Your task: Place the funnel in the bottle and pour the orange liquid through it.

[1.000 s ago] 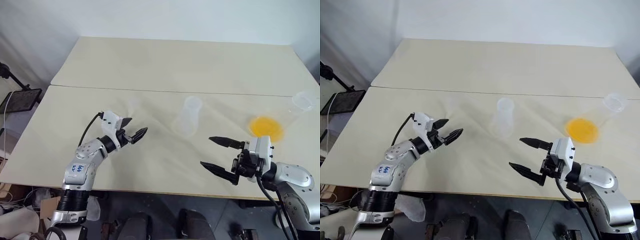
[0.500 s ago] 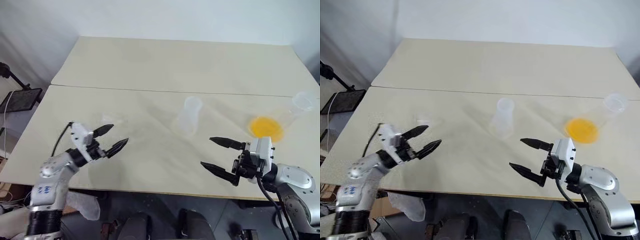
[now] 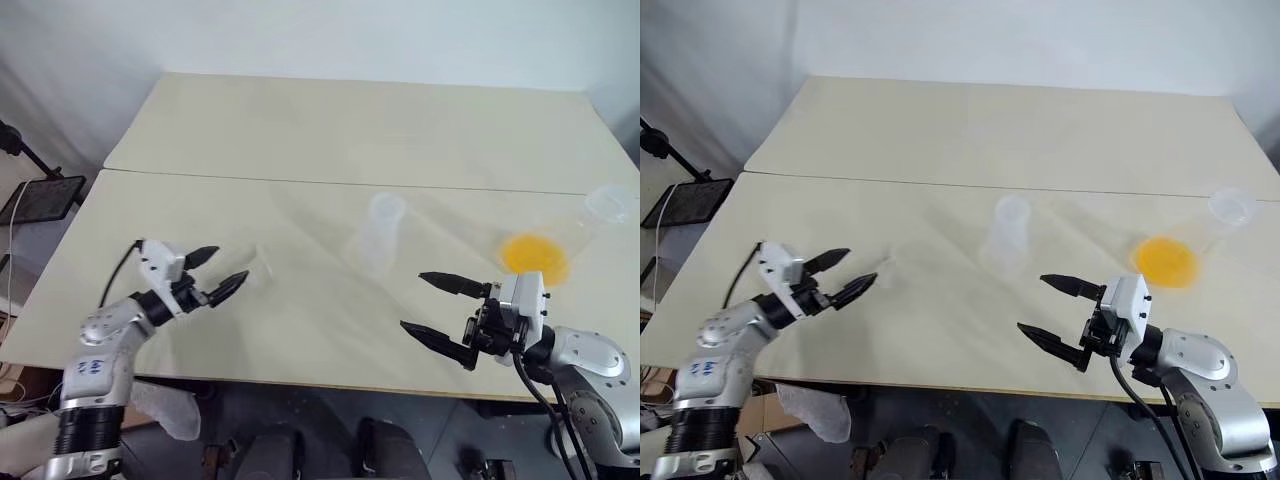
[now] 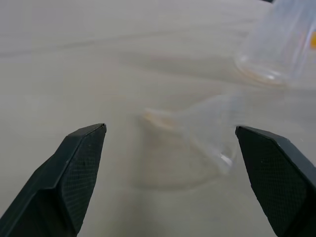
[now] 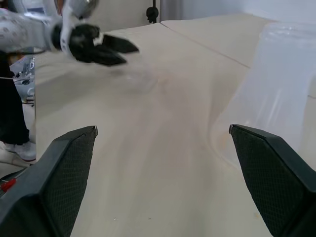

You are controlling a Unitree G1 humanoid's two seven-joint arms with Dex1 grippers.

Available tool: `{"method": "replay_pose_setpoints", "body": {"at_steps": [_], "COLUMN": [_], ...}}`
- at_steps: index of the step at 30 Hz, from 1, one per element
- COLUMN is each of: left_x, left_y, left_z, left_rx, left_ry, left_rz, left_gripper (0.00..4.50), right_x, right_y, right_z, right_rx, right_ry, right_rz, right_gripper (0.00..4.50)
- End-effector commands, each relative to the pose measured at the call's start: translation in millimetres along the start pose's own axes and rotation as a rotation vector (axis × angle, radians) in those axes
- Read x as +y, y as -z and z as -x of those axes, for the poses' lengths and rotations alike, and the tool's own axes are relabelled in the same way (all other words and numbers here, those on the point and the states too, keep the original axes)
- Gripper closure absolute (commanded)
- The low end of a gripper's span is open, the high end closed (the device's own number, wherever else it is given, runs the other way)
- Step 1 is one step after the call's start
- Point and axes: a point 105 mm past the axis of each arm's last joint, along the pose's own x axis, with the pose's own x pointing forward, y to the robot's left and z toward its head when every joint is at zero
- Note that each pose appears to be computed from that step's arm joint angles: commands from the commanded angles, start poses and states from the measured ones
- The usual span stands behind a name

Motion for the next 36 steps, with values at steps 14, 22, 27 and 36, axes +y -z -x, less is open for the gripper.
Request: {"method": "replay_pose_setpoints", "body": {"at_steps": [14,22,27,36], "left_x": [-0.5,-4.8,-4.7,-4.4], "left_y": [-10.8,-10.6,-7.1,-7.0], "left_z": [-36.3,-43.2,-39.1,-28.1], "left_rx": [-0.032,0.000,0.025,0.040], "left_ry": [0.014,0.006,-0.002,0.013], "left_rz": [-0.054,-0.057,-0.045,-0.031], "left_gripper": [0.04,0.43,1.84,4.48], "right_x": [2.8,5.6,6.0,9.2], "right_y": [-9.7,-11.5,-12.3,-16.7], "right_z": [0.2,0.8,1.6,3.1], "right_rx": [-0.037,-0.035,-0.032,-0.037], "right_ry": [0.021,0.011,0.012,0.000], "right_rz": [0.029,0.026,0.027,0.046], "right_gripper": [0.00,0.00,0.00,0.00]}}
